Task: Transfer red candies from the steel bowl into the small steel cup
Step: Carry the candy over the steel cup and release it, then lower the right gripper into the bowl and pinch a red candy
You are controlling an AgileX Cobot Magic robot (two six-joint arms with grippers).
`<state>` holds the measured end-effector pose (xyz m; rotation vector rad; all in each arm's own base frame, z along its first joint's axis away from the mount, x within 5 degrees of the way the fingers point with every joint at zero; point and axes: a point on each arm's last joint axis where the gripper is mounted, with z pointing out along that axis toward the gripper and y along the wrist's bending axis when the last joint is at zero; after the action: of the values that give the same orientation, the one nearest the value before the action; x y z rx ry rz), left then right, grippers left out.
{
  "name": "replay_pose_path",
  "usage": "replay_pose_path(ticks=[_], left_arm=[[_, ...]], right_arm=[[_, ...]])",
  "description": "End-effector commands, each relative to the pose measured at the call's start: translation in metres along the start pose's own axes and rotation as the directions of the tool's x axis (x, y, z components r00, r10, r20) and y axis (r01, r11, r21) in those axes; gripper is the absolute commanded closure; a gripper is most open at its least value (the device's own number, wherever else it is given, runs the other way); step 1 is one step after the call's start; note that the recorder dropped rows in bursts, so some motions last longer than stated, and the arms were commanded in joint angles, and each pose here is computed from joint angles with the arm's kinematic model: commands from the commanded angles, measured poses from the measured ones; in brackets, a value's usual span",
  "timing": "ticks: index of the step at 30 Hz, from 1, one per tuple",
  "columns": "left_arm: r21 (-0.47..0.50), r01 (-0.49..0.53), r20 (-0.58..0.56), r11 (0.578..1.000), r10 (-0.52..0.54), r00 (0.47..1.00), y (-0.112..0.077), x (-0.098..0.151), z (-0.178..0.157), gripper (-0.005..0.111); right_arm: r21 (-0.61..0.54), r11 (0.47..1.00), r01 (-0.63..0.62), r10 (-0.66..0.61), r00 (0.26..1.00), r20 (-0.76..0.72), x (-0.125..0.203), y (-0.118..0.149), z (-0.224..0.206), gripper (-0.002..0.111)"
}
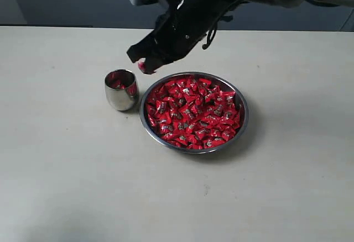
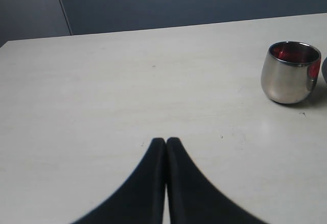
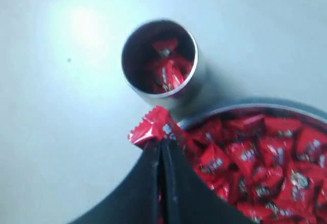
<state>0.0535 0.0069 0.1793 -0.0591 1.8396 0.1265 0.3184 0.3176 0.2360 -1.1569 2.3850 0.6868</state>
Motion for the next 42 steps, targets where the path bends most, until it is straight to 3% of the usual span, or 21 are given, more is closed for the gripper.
replay_pose_path(ticks=[1,4,12,19,21,23,24,25,27,30,32,36,42], left_arm=[[0.004,0.000,0.018,1.000,0.000,1.000,0.000,-0.003,-0.001,0.106],[0.004,0.000,0.018,1.000,0.000,1.000,0.000,-0.003,-0.001,0.106],[0.004,0.000,0.020,1.000,0.000,1.000,0.000,-0.003,-0.001,0.106],[0.004,0.000,0.020,1.000,0.000,1.000,0.000,-0.003,-0.001,0.106],[0.004,0.000,0.020,1.000,0.000,1.000,0.000,-0.003,-0.001,0.106],[0.004,0.000,0.020,1.000,0.000,1.000,0.000,-0.003,-0.001,0.106],[0.004,0.000,0.020,1.000,0.000,1.000,0.000,-0.003,-0.001,0.106],[0.004,0.000,0.020,1.000,0.000,1.000,0.000,-0.003,-0.001,0.106],[0.004,0.000,0.020,1.000,0.000,1.000,0.000,-0.003,-0.001,0.106],[0.004,0.000,0.020,1.000,0.000,1.000,0.000,-0.003,-0.001,0.106],[0.004,0.000,0.020,1.000,0.000,1.000,0.000,-0.003,-0.001,0.106],[0.004,0.000,0.020,1.000,0.000,1.000,0.000,-0.003,-0.001,0.106],[0.004,0.000,0.018,1.000,0.000,1.000,0.000,-0.003,-0.001,0.106]], right_arm=[[-0.008,0.999,0.051,-0.050,0.996,0.075,-0.016,0.010,0.014,0.109],[-0.014,0.997,0.081,-0.080,0.993,0.086,-0.026,0.015,0.030,0.109],[-0.023,0.996,0.087,-0.086,0.995,0.042,-0.032,0.001,0.073,0.109],[0.020,0.991,0.134,-0.134,0.991,0.000,-0.027,-0.006,0.081,0.109],[0.019,0.991,0.134,-0.134,0.991,-0.002,-0.027,-0.005,0.081,0.092],[0.010,0.991,0.135,-0.135,0.991,-0.021,-0.025,-0.005,0.081,0.067],[0.010,0.990,0.138,-0.138,0.990,-0.024,-0.026,-0.005,0.078,0.059],[0.013,0.989,0.144,-0.144,0.989,-0.020,-0.028,-0.003,0.072,0.058],[0.005,0.989,0.150,-0.150,0.989,-0.017,-0.033,0.004,0.052,0.065],[0.046,0.985,0.168,-0.165,0.984,-0.069,-0.036,0.011,0.018,0.085],[0.092,0.984,0.154,-0.144,0.984,-0.101,-0.036,0.011,0.004,0.091],[0.150,0.979,0.139,-0.106,0.972,-0.209,-0.028,0.009,-0.011,0.091],[0.172,0.976,0.133,-0.072,0.945,-0.320,-0.007,0.002,0.001,0.091]])
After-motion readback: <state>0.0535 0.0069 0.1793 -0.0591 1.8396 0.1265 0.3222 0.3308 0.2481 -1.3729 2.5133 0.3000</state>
